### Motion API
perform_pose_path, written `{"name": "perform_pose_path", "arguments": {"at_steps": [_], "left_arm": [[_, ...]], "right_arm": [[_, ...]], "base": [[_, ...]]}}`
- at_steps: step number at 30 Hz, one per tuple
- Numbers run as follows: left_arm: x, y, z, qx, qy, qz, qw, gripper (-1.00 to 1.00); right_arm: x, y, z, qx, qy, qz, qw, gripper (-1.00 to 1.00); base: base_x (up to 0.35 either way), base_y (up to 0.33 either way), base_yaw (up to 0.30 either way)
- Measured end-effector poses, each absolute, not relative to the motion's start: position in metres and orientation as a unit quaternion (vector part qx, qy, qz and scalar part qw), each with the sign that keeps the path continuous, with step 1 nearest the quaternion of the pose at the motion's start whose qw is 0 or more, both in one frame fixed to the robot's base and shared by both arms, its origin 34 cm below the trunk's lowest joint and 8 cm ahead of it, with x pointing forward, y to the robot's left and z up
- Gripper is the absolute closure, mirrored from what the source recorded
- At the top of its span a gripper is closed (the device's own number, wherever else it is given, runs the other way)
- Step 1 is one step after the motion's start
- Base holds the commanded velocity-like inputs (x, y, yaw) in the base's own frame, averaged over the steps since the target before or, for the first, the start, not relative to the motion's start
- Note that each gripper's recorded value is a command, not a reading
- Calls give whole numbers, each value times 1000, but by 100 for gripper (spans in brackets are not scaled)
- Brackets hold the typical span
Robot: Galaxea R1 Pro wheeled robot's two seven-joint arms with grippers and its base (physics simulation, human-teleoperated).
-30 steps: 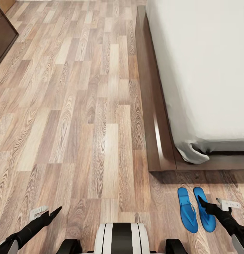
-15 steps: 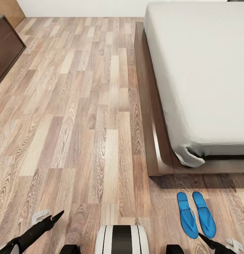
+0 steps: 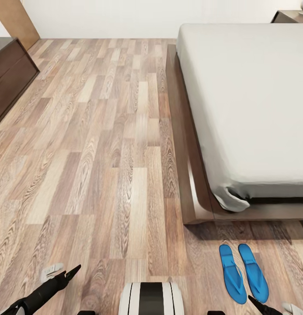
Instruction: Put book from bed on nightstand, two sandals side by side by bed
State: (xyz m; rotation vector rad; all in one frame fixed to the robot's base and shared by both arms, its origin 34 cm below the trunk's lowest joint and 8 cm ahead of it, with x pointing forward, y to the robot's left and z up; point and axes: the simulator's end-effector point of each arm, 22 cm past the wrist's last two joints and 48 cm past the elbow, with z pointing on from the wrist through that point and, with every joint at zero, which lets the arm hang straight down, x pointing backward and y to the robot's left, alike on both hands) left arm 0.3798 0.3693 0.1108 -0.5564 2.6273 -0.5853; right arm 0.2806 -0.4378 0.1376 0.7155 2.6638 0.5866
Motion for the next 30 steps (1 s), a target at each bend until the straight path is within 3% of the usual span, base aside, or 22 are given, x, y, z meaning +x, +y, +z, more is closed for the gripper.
{"name": "perform_pose_path", "arguments": {"at_steps": [30], "left_arm": [[424, 369, 152, -188, 923, -220, 252, -100]], "right_arm": [[323, -439, 167, 238, 921, 217, 218, -100]], "base": [[0, 0, 0]]}}
